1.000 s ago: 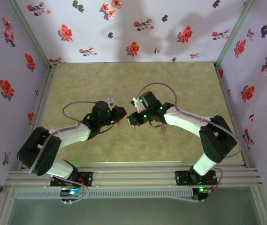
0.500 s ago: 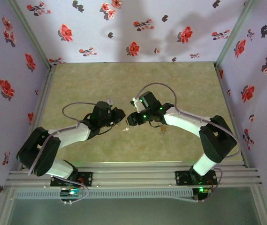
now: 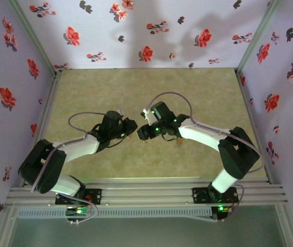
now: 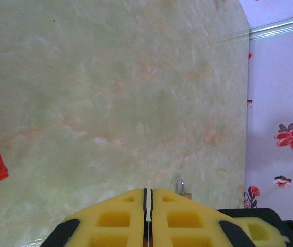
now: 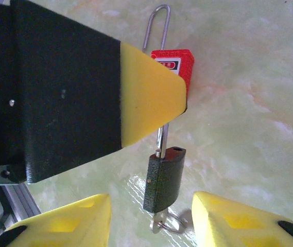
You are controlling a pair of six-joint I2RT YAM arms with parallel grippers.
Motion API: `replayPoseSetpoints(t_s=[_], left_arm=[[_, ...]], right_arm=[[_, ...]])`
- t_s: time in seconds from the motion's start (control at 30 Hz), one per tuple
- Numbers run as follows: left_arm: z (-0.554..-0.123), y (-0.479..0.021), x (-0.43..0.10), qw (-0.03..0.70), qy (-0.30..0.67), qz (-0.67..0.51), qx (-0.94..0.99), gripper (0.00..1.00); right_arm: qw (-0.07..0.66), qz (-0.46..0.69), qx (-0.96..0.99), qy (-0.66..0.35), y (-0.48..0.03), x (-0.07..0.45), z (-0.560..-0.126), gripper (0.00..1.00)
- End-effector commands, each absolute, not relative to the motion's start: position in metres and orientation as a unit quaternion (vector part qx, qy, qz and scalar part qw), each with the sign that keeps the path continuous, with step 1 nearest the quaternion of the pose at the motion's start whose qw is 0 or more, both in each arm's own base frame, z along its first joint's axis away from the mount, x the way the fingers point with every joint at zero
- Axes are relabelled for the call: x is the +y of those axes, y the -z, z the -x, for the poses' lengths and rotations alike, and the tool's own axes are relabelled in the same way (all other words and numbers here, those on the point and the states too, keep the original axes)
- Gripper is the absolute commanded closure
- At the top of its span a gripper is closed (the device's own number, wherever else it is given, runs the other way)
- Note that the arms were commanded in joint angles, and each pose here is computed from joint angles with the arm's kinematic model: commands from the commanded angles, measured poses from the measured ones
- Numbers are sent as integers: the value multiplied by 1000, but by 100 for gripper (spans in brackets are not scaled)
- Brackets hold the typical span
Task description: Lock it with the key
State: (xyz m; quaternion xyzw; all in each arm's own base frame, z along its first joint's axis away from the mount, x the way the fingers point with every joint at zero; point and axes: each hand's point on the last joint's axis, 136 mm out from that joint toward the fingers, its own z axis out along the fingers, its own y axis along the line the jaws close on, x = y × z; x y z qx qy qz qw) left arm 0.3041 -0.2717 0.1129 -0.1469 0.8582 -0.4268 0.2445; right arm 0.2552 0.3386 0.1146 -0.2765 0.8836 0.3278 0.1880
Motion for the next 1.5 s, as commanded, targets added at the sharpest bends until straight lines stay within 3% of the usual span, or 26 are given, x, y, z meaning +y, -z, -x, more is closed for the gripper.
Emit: replayPoseSetpoints(t_s=[0.0, 0.6, 0.8, 1.03, 1.47], left_arm=[[-310, -135, -278, 261, 445, 144, 845, 100], [-304, -153, -281, 263, 464, 144, 834, 100], [-301, -152, -281, 261, 464, 140, 835, 100], [-297, -155, -280, 268, 466, 126, 834, 100], [-281, -159, -269, 293, 475, 83, 826, 100]], right_arm=[[184, 281, 881, -334, -112, 345, -253, 58], [176, 281, 888, -319, -100, 348, -255, 79], [180, 284, 885, -323, -103, 348, -254, 82], [185, 293, 879, -328, -109, 346, -250, 100], [179, 328, 833, -409, -139, 357, -224, 100]])
